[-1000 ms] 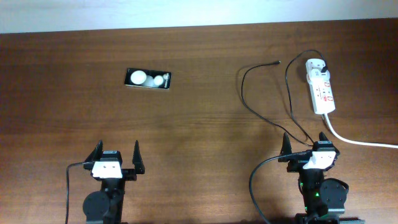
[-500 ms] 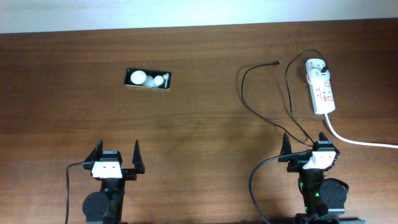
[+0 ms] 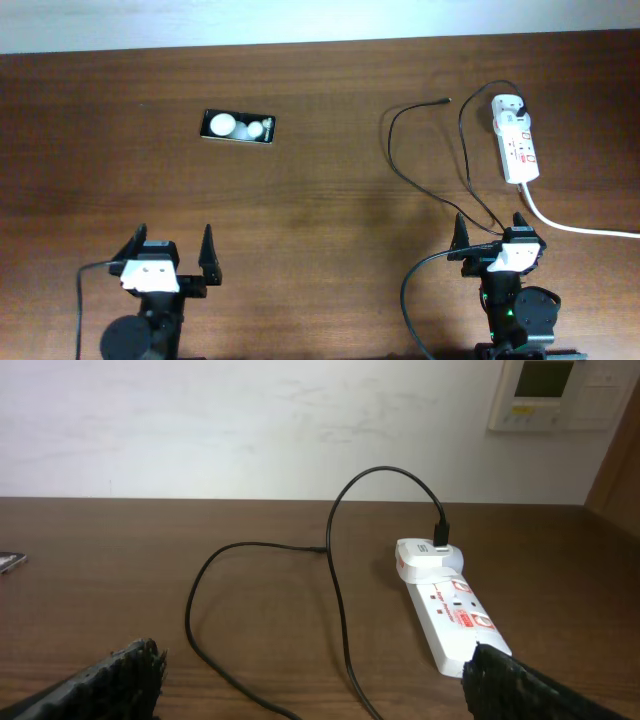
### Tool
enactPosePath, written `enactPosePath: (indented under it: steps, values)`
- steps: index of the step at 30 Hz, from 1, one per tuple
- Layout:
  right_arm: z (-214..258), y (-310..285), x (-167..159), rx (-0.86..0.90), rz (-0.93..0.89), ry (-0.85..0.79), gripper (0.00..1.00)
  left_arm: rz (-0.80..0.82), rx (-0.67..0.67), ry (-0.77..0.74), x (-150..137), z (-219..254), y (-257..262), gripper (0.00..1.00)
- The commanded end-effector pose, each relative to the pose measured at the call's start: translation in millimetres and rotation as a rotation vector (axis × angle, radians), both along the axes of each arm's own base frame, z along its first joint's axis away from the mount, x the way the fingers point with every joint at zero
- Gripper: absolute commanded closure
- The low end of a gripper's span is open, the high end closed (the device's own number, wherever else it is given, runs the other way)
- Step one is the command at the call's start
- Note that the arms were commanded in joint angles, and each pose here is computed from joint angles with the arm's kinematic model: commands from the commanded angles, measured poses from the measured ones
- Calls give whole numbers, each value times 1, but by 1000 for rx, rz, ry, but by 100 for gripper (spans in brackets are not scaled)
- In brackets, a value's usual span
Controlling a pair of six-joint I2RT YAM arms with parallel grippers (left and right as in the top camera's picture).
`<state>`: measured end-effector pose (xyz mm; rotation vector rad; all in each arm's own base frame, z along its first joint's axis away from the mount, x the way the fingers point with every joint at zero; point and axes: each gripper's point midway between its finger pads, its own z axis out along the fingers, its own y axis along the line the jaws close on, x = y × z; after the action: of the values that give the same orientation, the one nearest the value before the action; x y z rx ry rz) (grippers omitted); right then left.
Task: Plug charger to phone and switch on socket
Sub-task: 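Reach the left gripper forward over the black phone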
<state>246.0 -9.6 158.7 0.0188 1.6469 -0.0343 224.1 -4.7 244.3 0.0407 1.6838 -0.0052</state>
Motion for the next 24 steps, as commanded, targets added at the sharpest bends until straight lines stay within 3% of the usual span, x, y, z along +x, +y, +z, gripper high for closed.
enactPosePath:
  steps: [1, 5, 11, 14, 16, 19, 20, 22, 24]
  values:
    - [-3, 3, 0, -6, 15, 2, 1, -12, 11, 55, 5, 22, -1, 1]
    - [-3, 3, 0, -6, 15, 2, 1, -59, -59, 203, 19, 34, -12, 1]
    - [-3, 3, 0, -6, 15, 2, 1, -86, -109, 552, 55, 33, -20, 1]
    - [-3, 3, 0, -6, 15, 2, 1, -214, -178, 675, 79, 40, -44, 1]
    - [-3, 3, 0, -6, 15, 2, 1, -337, -265, 791, 74, 23, -67, 1]
    - [-3, 3, 0, -6, 15, 2, 1, -381, -327, 919, 75, -3, -78, 1]
    - [-3, 3, 0, -6, 15, 2, 1, -339, -375, 958, 79, -10, -78, 1]
    - [-3, 3, 0, -6, 15, 2, 1, -11, -435, 1045, 88, -39, -53, 1]
    - [-3, 3, 0, -6, 15, 2, 1, 138, -441, 1049, 91, -47, -45, 1]
